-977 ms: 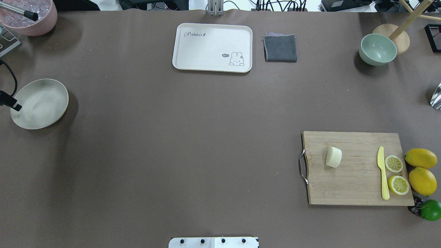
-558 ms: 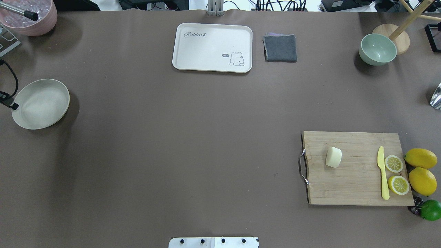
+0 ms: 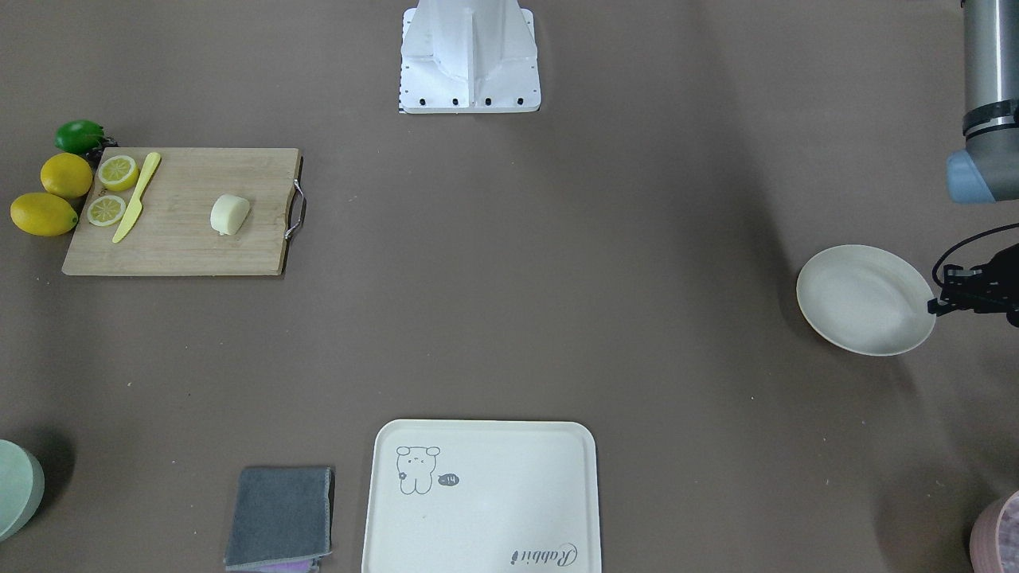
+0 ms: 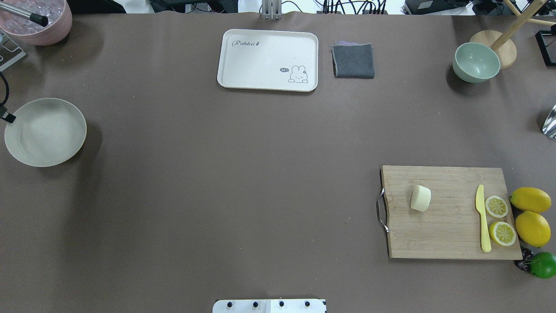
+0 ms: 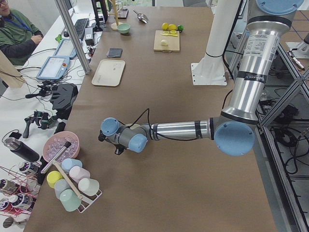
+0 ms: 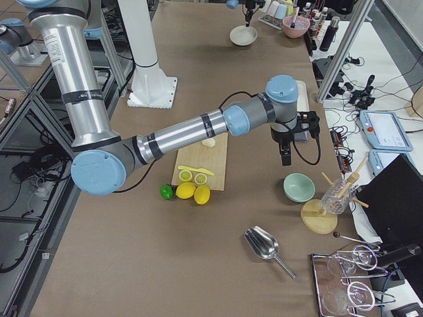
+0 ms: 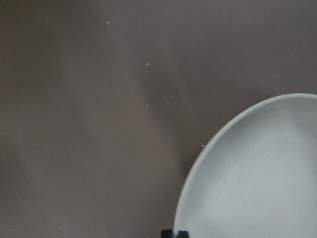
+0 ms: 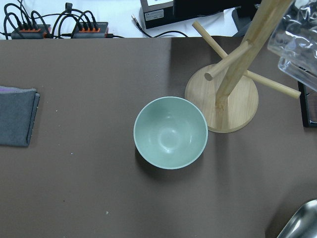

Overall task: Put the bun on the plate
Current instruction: 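Drag the white plate with the left gripper toward the table centre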

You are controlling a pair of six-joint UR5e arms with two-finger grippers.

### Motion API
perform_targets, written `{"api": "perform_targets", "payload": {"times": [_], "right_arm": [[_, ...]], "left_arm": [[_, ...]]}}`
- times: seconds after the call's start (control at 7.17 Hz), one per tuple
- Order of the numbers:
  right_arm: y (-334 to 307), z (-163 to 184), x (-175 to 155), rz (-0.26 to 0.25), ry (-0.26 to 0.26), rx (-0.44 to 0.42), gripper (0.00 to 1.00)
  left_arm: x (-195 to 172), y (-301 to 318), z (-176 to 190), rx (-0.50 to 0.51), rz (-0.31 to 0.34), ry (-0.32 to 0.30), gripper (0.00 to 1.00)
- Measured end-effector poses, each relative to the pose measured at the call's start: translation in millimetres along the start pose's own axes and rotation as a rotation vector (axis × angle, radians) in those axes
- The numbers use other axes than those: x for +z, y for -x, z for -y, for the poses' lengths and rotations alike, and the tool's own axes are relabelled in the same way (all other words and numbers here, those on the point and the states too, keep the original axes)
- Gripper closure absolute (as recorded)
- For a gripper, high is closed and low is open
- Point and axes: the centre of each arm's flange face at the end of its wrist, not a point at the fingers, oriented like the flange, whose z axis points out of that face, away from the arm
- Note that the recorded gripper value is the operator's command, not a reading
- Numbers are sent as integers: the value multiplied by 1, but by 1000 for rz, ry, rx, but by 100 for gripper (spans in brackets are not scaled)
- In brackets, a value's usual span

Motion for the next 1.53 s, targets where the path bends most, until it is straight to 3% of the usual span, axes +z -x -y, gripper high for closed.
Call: {"api": "perform_targets", "payload": {"times": [0.42,0.7,1.12,1.53], "right_arm": [[11,-3,7,12,14,-20,0],[14,-3,8,23,21,-22,0],[18,-2,10,27,25,-22,0],[28,-2,19,28,37,-34,0]], "left_arm": [[-58,-89,84,-112,-58,-115,100],[-61,-178,138,-189,-115,-127,100],[-27,-321,181,-257,-146,-122,100],[45,-467,155,-287,-130,-156,100]]}}
